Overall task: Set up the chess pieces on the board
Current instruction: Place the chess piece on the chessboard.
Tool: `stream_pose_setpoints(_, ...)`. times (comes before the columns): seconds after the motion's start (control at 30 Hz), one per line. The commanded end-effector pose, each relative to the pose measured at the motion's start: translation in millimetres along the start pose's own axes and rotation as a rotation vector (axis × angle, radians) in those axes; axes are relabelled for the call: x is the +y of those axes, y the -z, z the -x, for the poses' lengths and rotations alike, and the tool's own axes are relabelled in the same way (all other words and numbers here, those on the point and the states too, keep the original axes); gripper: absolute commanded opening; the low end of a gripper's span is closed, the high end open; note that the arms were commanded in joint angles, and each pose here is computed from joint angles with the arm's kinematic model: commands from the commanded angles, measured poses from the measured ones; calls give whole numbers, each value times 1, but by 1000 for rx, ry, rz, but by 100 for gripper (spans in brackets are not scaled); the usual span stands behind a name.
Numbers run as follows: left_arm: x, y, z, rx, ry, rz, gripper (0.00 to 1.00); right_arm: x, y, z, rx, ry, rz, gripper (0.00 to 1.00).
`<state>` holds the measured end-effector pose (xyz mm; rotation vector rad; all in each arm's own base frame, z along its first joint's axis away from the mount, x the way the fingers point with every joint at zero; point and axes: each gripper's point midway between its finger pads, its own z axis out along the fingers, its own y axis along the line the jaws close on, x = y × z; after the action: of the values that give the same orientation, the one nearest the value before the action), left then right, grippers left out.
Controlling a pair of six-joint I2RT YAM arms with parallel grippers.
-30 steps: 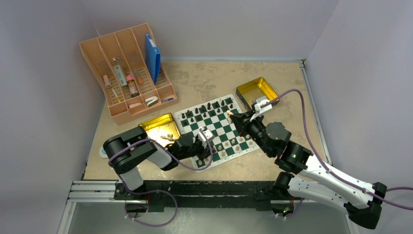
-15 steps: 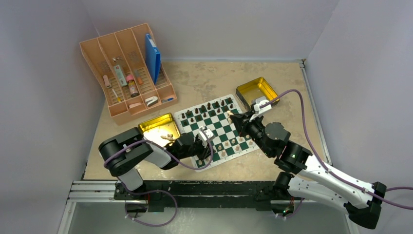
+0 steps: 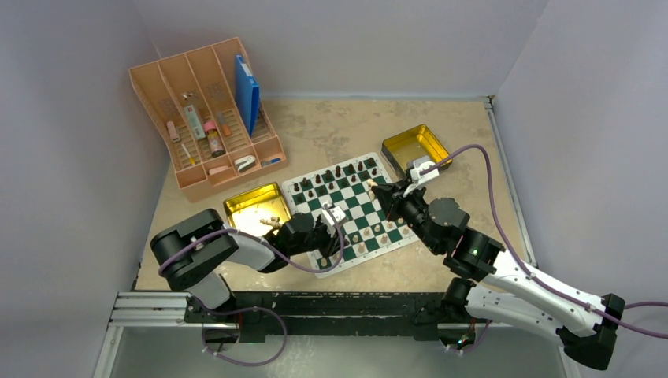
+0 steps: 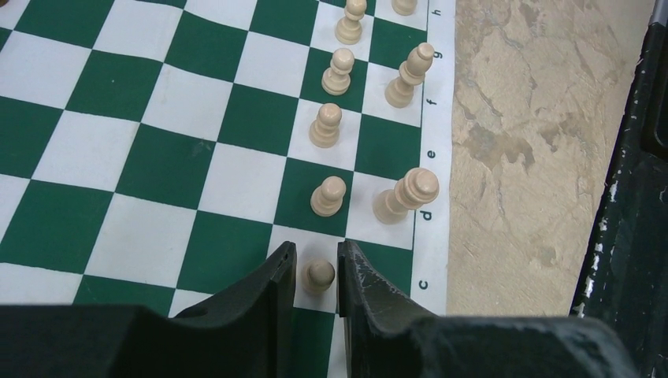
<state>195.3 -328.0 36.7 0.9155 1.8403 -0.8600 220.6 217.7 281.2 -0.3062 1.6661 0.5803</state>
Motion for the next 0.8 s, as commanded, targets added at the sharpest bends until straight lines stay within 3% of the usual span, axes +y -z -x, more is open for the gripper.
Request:
stream_pose_setpoints(0.0,-5,-3,30,-72,-34,-15,24,-3,0,13,-51,-8,-19,0)
stream_pose_setpoints(0.23,-4,1,49,-116,-11,14,26,4,-2,4,-31,-58,12,0)
stream_pose_setpoints(0.43,-8,19,100,-248,51,34,27,19,-13,-3,11,-181,37,0)
stream_pose_setpoints(0.6,-21,53,159,-397,179,18,30,34,-18,15,-30,-322,75,0)
stream_pose_setpoints(0.77,-26,89,194,-519,424,9,32,49,-19,42,-114,-485,137,0)
